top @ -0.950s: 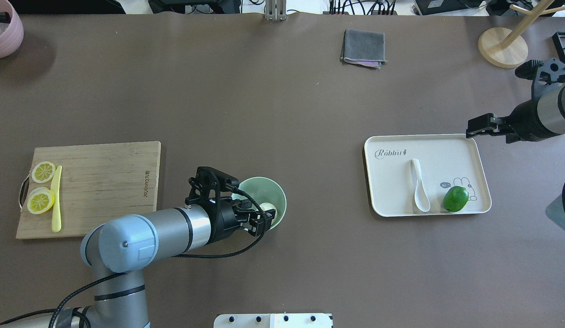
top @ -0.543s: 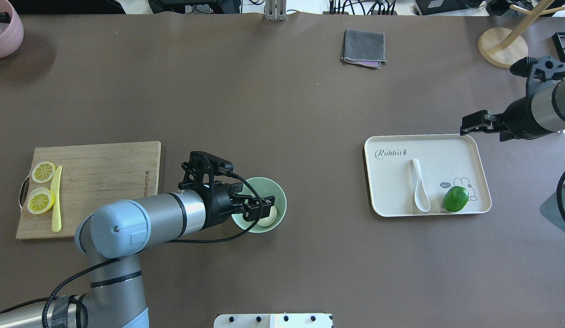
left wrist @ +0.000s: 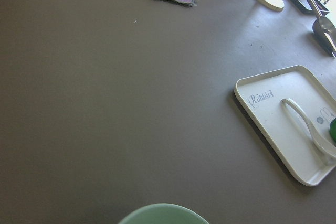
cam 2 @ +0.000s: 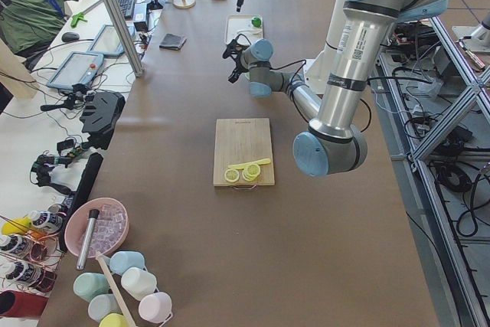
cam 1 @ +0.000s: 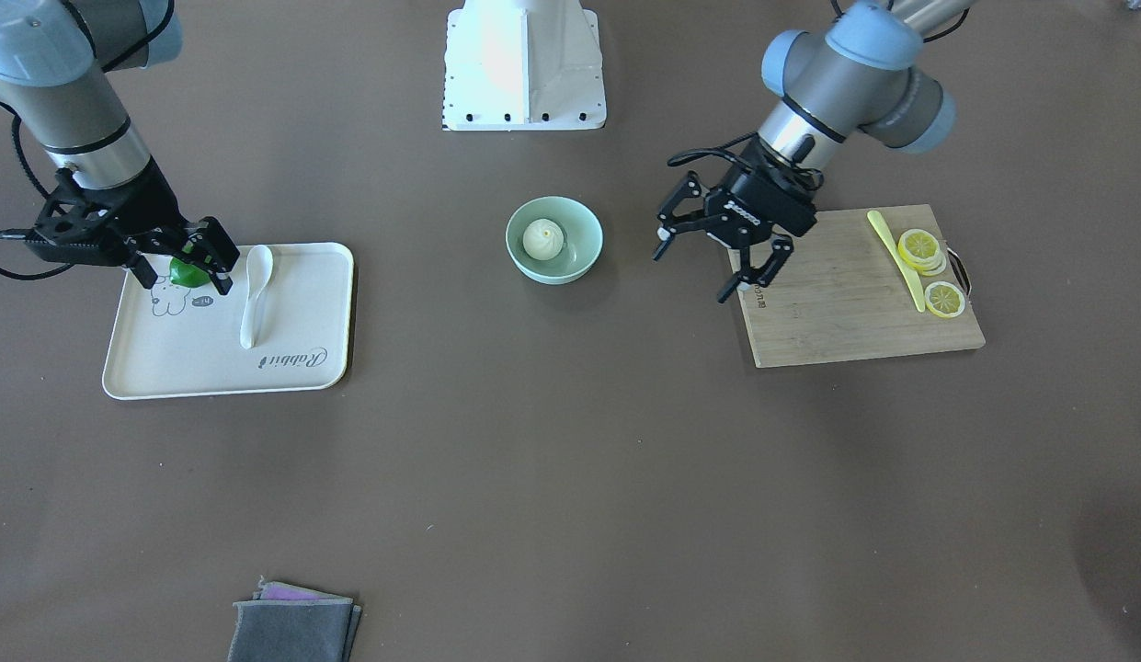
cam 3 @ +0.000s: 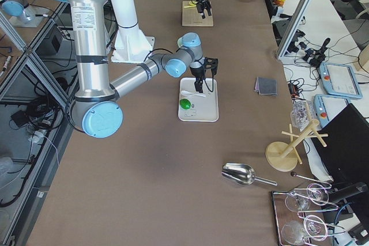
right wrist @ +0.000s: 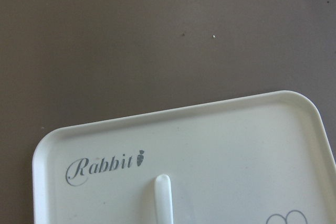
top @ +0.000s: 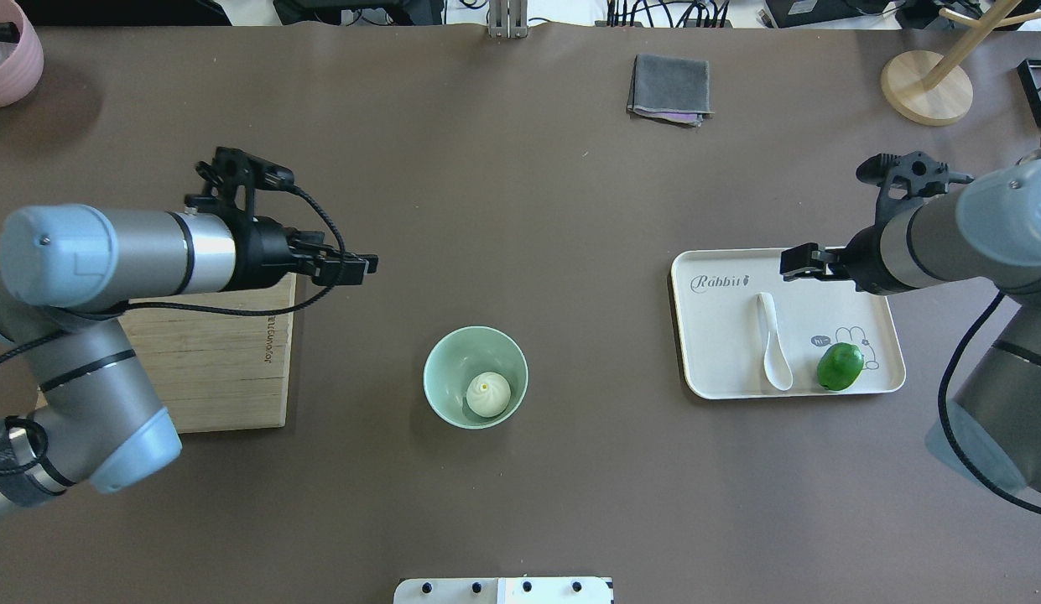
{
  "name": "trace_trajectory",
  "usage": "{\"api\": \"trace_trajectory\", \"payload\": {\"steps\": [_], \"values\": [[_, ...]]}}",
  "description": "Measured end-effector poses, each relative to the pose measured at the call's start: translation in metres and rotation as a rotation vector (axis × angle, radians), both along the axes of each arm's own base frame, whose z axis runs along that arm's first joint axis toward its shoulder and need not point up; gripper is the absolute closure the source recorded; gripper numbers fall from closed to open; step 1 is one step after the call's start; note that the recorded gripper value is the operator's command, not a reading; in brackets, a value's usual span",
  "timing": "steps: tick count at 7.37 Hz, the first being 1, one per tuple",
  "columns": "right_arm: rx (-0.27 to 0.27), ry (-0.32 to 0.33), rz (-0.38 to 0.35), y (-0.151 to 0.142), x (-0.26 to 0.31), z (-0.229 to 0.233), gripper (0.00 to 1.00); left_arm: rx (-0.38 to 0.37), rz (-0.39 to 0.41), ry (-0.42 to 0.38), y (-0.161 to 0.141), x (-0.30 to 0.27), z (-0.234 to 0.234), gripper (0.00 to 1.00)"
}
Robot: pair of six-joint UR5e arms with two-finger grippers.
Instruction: Put spoon and bun in bowl
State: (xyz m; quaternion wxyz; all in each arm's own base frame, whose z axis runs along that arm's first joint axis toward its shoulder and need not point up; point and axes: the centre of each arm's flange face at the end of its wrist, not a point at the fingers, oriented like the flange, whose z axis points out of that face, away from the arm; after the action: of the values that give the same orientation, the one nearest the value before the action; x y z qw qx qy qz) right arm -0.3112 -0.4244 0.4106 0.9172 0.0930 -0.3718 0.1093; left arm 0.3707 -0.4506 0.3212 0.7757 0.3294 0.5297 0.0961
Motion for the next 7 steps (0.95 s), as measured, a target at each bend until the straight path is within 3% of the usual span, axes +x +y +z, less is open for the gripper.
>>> {"api": "trace_trajectory", "payload": {"steps": [2,7], "values": [[0.020,0.045,-0.017,0.013,-0.033,0.012,0.40,0.025,-0.020,-0.078,-0.015,-0.047,0.043,0.03],[-0.005,0.065,-0.017,0.016,-0.070,0.028,0.41,0.032,-0.027,-0.095,-0.010,-0.065,0.068,0.03]]}}
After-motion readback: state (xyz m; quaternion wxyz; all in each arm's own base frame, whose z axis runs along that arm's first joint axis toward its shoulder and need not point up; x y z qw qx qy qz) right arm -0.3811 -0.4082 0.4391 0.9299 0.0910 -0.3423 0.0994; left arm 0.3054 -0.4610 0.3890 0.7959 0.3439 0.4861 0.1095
